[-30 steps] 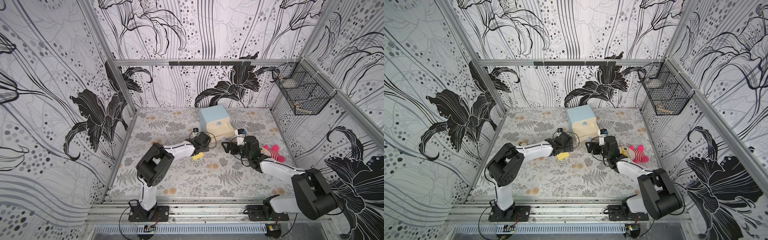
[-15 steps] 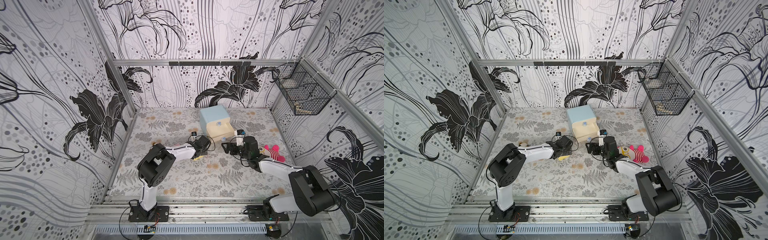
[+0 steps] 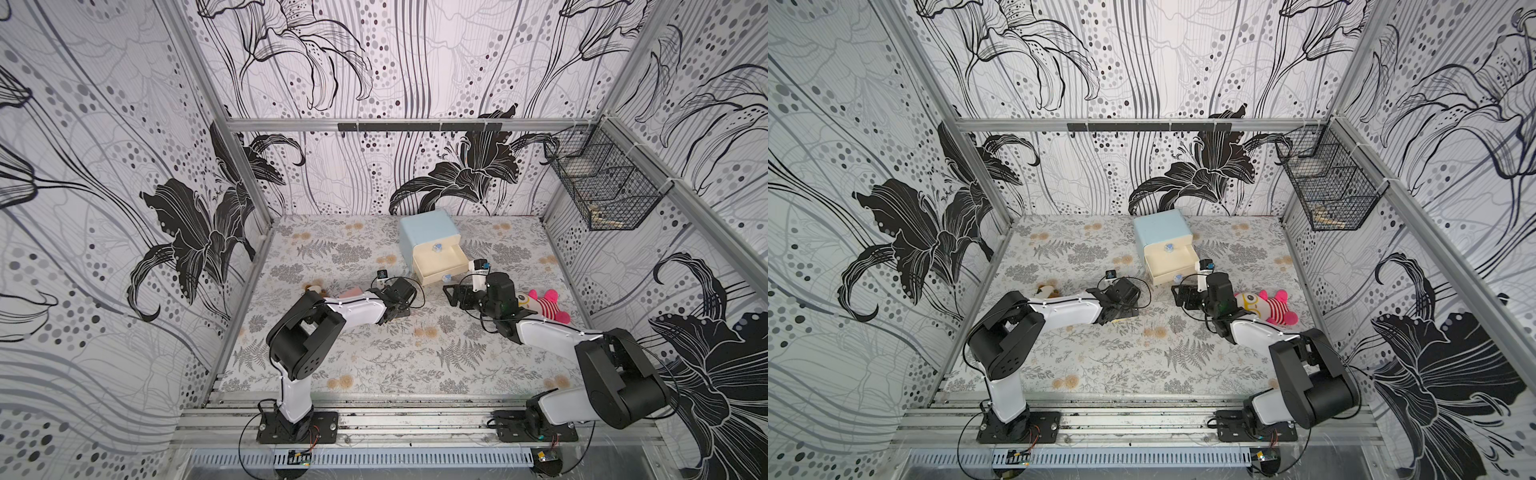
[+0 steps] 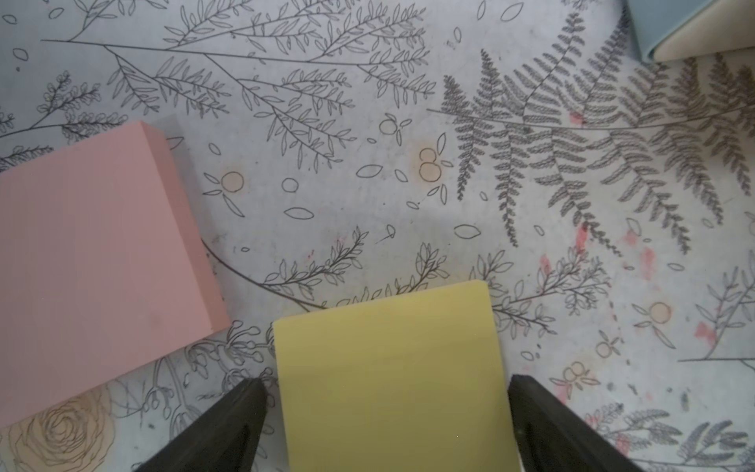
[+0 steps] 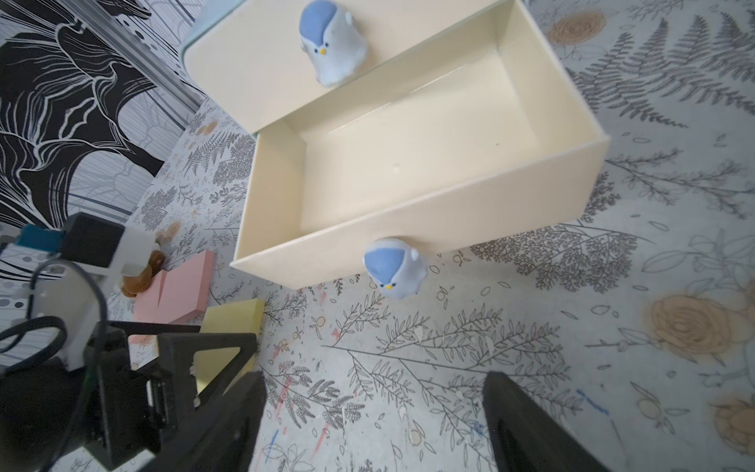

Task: Please put the sticky notes in the drawer by color
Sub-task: Pick up the sticky notes from the center of the board.

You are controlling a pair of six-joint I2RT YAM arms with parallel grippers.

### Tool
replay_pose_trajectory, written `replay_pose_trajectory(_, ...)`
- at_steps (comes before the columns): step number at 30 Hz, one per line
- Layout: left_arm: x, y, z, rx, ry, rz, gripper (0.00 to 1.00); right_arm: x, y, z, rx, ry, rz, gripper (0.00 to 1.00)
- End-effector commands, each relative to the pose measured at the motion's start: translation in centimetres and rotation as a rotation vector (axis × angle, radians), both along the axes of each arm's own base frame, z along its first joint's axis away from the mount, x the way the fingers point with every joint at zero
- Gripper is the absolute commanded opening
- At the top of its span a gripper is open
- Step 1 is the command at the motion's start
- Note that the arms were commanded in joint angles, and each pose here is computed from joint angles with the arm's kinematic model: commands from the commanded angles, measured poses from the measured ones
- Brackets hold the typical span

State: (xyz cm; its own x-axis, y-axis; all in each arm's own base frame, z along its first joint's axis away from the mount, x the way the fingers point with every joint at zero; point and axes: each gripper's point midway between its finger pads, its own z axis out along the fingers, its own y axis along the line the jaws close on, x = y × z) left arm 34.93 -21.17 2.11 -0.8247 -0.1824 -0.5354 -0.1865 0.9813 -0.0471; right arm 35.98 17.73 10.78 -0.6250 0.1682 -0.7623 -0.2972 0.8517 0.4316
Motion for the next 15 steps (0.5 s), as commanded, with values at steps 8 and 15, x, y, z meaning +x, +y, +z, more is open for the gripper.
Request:
replay_pose_trajectory(8, 0.4, -0.3, 0.0, 0.006, 0.003, 0.005, 0.97, 0.9, 0.7, 0.6, 0.013, -0.019, 0.003, 0.89)
replay_pose_trajectory(15, 1.3, -0.2, -0.4, 0.024, 0.001, 0.026, 0.98, 0.9, 0.5, 0.4, 0.001, -0.017, -0.002, 0.88)
